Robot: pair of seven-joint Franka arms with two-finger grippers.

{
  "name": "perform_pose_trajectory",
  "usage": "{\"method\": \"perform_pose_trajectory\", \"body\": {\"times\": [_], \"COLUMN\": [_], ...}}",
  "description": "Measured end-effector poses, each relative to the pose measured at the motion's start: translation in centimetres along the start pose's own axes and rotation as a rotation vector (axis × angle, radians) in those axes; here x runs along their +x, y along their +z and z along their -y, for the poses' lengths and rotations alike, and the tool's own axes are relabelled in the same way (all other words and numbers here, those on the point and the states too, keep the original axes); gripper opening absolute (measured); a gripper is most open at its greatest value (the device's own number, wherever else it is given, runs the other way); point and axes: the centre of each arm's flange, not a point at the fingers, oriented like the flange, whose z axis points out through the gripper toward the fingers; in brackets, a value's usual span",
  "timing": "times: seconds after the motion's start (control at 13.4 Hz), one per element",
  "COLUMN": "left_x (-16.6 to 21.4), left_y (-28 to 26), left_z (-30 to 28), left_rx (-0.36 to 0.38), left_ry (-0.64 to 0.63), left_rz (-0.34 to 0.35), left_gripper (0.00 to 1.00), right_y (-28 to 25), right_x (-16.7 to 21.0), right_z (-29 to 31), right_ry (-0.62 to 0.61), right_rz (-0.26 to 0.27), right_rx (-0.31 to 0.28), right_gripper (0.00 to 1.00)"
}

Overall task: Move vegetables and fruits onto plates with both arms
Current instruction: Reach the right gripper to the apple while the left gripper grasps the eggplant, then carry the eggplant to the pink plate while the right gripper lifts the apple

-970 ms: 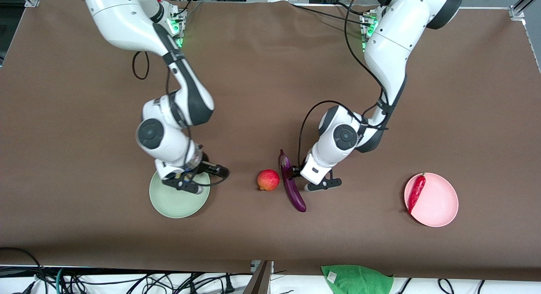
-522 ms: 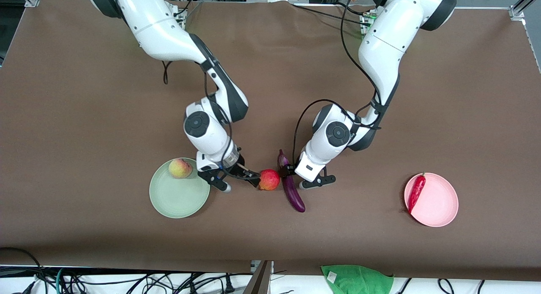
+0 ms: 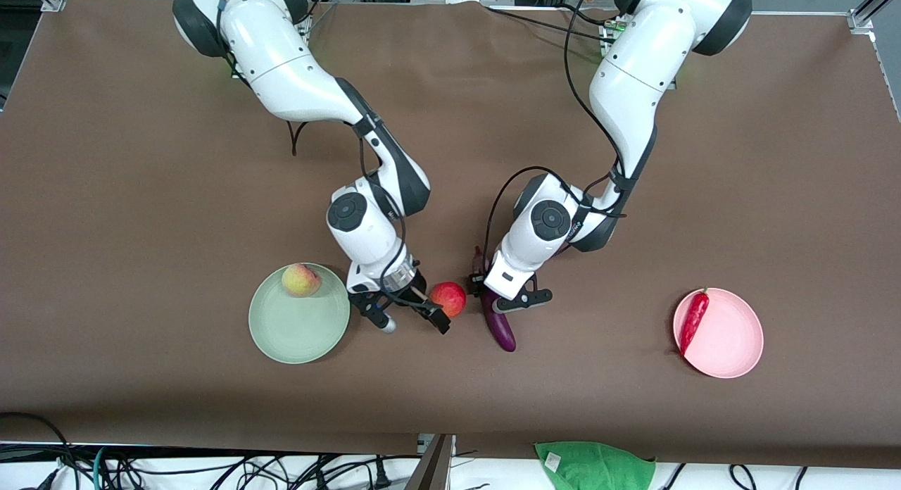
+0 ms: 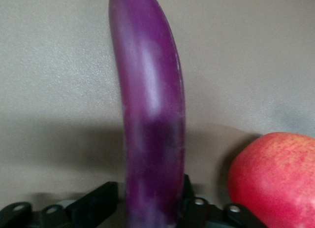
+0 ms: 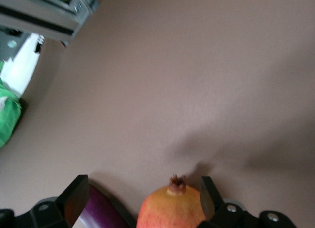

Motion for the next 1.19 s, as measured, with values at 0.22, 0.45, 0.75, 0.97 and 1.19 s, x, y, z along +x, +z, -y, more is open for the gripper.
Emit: {"method": "perform_pose_trajectory", "body": {"times": [0.22, 0.45, 0.75, 0.97, 1.19], "left_x": [1.3, 6.7, 15.1, 19.3, 21.9], "left_y": [-0.6, -3.8, -13.0, -17.1, -18.8], "left_z": [0.6, 4.6, 14.3, 23.6, 33.8], "left_rx": [-0.004, 0.044, 0.128, 0.21, 0.262], "left_ry": [-0.014, 0.004, 0.188, 0.341, 0.461], "left_rz": [-0.019, -0.02, 0.043, 0.078, 0.113], "left_gripper": [0.3, 0.16, 0.06, 0.06, 0.06], "right_y": [1.8, 3.9, 4.0, 3.2, -1.7], "right_x": [-3.2, -5.8, -5.0, -2.9, 4.7], "right_z": [-0.6, -2.3, -2.7, -3.0, -3.3], "right_ry": [-0.02, -0.055, -0.063, -0.143, -0.293], "right_rz": [0.023, 0.009, -0.017, -0.009, 0.066], "right_rx": [-0.022, -0.03, -0.016, -0.099, -0.268], "right_gripper": [1.0, 0.96, 0.86, 0.86, 0.86]}}
